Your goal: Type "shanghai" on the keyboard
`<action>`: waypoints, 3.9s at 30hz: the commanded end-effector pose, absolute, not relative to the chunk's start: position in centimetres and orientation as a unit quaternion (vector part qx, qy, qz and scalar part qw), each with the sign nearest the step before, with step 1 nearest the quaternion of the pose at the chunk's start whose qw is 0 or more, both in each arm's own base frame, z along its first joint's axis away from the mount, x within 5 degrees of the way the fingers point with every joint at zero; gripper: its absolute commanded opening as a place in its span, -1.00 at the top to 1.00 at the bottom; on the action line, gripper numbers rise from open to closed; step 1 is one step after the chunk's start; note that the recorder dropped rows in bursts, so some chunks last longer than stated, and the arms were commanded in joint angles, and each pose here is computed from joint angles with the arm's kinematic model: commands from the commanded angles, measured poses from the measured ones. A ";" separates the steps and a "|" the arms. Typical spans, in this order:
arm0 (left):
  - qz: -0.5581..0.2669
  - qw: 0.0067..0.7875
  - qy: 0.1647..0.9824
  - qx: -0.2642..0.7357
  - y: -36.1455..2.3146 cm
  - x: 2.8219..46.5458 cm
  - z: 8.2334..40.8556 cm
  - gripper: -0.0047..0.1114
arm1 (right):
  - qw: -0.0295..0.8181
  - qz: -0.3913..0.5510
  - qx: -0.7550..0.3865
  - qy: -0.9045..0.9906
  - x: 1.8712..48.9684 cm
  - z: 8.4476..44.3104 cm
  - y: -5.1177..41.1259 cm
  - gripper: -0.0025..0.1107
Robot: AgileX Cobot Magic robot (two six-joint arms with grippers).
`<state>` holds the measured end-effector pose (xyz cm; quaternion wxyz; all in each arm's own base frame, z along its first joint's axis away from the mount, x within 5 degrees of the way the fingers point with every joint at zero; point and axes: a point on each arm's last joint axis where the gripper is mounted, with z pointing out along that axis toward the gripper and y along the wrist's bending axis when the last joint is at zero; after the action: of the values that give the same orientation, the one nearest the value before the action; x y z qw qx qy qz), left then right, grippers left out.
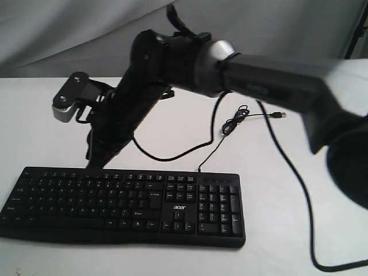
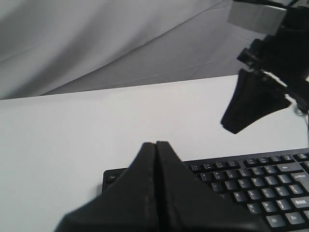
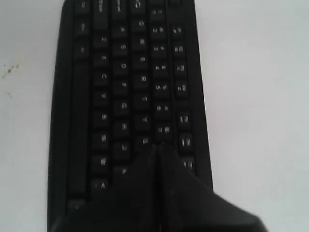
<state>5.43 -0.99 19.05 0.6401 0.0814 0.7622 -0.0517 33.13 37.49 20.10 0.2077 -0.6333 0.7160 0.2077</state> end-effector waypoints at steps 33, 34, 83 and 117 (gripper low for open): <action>-0.053 0.642 0.761 0.083 -1.0 5.4 19.0 0.92 | 0.259 0.179 -0.659 0.683 30.4 13.7 48.8 0.96; -0.053 0.642 0.761 0.083 -1.0 5.4 19.0 0.92 | 0.257 0.178 -0.660 0.683 30.4 13.7 48.8 0.96; -0.053 0.642 0.761 0.083 -1.0 5.4 19.0 0.92 | 0.231 0.168 -0.671 0.684 29.6 12.3 49.0 0.96; -0.053 0.642 0.761 0.083 -1.0 5.4 19.0 0.92 | 0.185 0.133 -0.662 0.714 29.9 16.1 42.2 0.96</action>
<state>5.43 -0.99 19.05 0.6401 0.0814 0.7622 -0.0517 29.64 43.38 15.54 0.1665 -0.6731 0.7103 0.1212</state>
